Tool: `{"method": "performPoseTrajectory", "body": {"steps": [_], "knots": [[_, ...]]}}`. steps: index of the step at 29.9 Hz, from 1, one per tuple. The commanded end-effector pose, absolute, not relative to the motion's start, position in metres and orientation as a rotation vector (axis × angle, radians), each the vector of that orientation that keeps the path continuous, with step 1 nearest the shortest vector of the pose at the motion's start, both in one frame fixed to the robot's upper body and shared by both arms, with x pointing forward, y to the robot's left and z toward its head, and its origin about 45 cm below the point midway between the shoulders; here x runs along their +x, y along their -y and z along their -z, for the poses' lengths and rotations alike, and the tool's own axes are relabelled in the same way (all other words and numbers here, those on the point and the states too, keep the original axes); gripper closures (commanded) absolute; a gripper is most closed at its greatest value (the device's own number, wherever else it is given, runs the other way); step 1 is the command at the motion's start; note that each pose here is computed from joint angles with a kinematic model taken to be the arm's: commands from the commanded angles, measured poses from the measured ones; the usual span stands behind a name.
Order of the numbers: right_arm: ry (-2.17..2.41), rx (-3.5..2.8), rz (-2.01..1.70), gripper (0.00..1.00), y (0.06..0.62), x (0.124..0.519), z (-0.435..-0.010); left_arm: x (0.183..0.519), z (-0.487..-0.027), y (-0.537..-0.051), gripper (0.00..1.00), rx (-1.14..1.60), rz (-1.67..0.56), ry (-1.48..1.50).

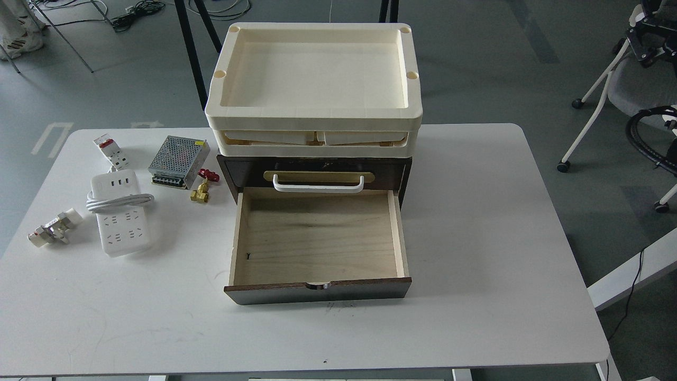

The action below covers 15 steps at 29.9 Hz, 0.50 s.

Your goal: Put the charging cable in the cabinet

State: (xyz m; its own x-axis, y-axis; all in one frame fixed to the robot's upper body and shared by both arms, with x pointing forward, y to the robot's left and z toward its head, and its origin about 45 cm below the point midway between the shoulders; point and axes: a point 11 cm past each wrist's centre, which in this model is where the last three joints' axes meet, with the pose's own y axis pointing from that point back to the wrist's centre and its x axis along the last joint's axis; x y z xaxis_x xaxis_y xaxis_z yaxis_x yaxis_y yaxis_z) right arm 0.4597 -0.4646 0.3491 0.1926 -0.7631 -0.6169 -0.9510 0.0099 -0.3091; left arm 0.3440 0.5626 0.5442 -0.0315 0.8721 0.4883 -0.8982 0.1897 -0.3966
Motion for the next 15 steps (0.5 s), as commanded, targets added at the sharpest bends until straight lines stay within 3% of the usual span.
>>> {"method": "performPoseTrajectory", "body": {"steps": [1, 5, 9, 15], "knots": [[-1.629, -1.787, -0.359, 0.0, 0.469, 0.457, -0.343, 0.345, -0.557, -0.541, 0.0, 0.214, -1.334, 0.881], [-1.653, -1.779, -0.37, 0.0, 0.474, 0.453, -0.334, 0.35, -0.552, -0.49, 0.0, 0.454, -1.124, 1.024], [-1.675, -1.776, -0.358, 0.0, 0.483, 0.448, -0.336, 0.354, -0.519, -0.444, 0.0, 0.775, -0.859, 1.174], [-1.705, -1.769, -0.349, 0.0, 0.493, 0.442, -0.334, 0.339, -0.453, -0.44, 0.01, 1.137, -0.555, 1.145]]}}
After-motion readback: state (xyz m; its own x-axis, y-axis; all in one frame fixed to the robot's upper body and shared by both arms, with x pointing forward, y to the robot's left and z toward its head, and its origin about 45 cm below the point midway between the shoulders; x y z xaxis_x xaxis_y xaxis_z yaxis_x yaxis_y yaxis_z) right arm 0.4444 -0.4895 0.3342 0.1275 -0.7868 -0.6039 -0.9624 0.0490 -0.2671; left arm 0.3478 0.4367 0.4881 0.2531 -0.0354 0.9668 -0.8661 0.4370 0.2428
